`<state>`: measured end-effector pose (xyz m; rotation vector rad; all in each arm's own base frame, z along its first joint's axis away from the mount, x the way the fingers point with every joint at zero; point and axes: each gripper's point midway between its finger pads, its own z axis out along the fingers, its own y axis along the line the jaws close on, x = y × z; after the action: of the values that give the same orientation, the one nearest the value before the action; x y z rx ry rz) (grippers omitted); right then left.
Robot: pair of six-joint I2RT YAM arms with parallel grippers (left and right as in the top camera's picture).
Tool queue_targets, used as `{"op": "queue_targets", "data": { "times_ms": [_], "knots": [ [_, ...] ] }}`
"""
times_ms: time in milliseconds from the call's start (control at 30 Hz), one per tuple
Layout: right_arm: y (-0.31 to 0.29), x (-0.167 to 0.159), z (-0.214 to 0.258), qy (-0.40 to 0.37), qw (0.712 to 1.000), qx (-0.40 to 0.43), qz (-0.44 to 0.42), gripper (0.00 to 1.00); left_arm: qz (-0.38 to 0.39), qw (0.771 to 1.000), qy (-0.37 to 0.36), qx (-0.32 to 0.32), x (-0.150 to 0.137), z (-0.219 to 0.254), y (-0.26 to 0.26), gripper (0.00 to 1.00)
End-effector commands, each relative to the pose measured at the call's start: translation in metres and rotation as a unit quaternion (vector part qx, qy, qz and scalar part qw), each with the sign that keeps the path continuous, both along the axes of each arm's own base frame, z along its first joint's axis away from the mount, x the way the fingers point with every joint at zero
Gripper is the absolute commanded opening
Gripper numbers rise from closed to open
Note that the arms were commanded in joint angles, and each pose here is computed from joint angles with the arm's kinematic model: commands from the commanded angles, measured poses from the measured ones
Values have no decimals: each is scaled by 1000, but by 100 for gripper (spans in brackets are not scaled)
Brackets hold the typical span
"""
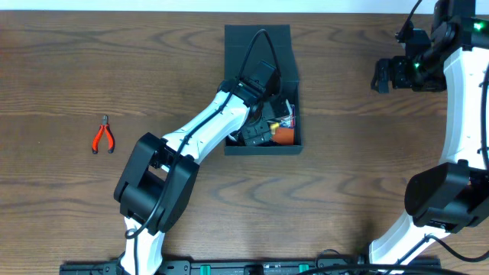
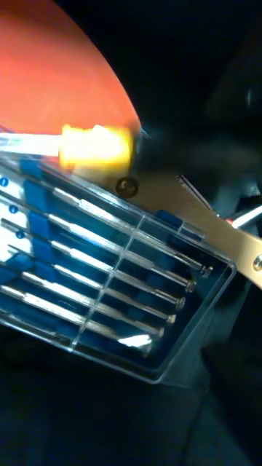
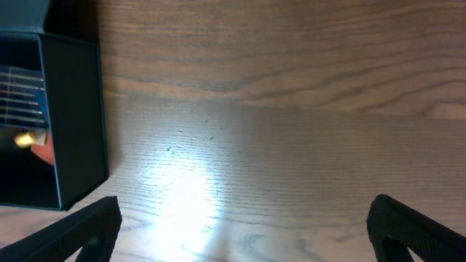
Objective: Pack container
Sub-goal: 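Lower the screwdriver into the box and open the left gripper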
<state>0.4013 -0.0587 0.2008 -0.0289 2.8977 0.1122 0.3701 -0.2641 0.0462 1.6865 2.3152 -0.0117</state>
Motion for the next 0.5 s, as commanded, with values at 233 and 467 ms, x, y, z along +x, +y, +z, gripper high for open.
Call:
{"op": "queue_targets", "data": {
  "times_ms": [233,467],
  "knots": [
    [0,0,-5,6,1000,5,6,99,40,997,-69,10,10,59,21,99],
    [0,-1,-5,6,1000,5,6,99,145,978,-134,-70,15,150,56,99]
  ]
}}
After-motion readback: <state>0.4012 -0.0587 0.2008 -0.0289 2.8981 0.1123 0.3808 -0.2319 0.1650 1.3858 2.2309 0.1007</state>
